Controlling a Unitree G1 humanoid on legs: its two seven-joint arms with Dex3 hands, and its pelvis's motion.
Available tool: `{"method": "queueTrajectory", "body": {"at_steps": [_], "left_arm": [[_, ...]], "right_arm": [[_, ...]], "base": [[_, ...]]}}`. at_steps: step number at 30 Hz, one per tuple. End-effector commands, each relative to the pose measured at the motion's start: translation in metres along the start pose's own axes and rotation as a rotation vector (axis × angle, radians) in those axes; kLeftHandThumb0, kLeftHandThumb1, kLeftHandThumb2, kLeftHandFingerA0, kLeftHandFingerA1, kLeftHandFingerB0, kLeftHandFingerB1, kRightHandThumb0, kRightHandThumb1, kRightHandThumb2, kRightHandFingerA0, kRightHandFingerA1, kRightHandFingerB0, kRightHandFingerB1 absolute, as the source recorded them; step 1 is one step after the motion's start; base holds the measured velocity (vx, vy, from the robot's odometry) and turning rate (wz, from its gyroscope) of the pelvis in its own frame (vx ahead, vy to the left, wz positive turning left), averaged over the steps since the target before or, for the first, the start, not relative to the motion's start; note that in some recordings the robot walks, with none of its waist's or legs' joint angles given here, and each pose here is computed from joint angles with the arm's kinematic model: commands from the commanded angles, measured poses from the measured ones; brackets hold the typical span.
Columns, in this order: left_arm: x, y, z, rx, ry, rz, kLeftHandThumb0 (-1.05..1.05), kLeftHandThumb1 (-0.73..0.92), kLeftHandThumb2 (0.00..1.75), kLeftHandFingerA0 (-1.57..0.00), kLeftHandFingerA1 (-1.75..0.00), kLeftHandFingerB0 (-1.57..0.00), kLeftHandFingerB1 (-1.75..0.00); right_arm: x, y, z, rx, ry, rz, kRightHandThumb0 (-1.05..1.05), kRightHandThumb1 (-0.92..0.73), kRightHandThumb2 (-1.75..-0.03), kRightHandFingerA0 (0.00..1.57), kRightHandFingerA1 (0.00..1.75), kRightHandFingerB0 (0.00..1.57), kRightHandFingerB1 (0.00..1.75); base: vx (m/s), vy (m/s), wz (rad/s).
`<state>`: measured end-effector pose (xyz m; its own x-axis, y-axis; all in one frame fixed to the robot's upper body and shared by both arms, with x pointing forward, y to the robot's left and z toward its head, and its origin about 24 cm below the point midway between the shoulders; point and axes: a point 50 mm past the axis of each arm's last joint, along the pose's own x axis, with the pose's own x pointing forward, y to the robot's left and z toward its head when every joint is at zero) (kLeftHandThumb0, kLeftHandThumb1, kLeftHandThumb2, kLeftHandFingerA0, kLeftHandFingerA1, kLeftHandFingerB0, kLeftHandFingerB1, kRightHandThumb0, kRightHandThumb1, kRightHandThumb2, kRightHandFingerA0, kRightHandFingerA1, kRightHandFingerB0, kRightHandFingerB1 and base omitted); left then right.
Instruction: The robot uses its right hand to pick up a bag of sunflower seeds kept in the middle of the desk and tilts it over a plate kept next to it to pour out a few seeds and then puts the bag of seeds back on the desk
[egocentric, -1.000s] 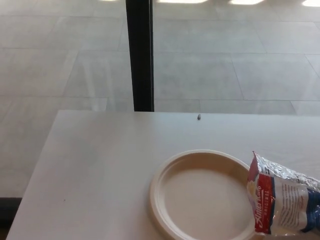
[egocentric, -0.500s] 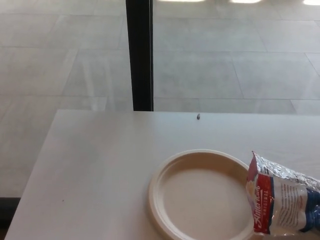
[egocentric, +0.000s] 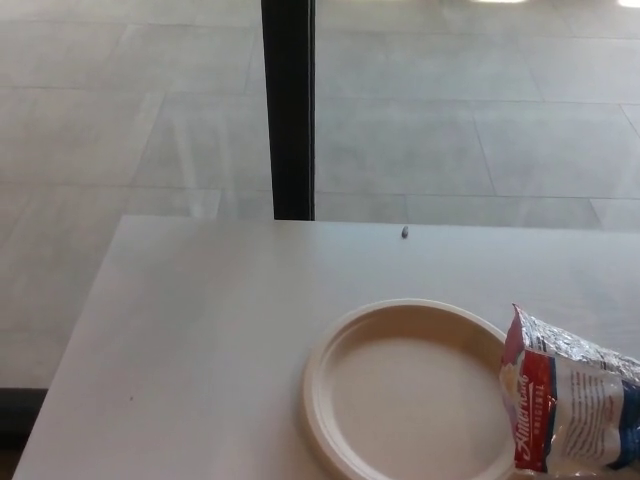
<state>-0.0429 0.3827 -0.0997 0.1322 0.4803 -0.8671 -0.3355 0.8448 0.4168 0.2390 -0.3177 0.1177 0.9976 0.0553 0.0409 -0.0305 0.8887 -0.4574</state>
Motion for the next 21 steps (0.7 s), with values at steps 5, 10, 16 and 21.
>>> {"method": "queueTrajectory", "body": {"at_steps": [5,10,16,21], "left_arm": [[-0.002,0.007,0.001,0.009,-0.030,0.008,-0.80,0.61,0.97,-0.54,-0.62,-0.31,-0.49],[-0.002,0.007,0.002,0.020,-0.037,0.009,-0.76,0.75,0.63,-0.66,-0.59,-0.38,-0.37],[-0.002,0.006,0.002,-0.004,-0.031,0.001,-0.74,0.76,0.63,-0.62,-0.53,-0.33,-0.36],[-0.002,0.006,0.003,-0.037,-0.039,0.002,-0.78,0.60,0.96,-0.60,-0.61,-0.36,-0.50]], "right_arm": [[0.007,0.020,-0.017,-0.134,0.158,0.210,-0.87,-0.54,-0.96,0.00,0.10,0.00,0.15],[0.012,0.022,-0.019,-0.156,0.181,0.223,-0.89,-0.54,-0.95,0.00,0.09,0.00,0.19],[0.021,0.021,-0.020,-0.218,0.192,0.227,-0.91,-0.52,-0.79,0.00,0.18,0.00,0.14],[0.026,0.022,-0.020,-0.211,0.186,0.224,-0.88,-0.53,-0.94,0.00,0.08,0.00,0.17]], "base": [[0.00,0.000,0.00],[0.00,0.000,0.00],[0.00,0.000,0.00],[0.00,0.000,0.00]]}}
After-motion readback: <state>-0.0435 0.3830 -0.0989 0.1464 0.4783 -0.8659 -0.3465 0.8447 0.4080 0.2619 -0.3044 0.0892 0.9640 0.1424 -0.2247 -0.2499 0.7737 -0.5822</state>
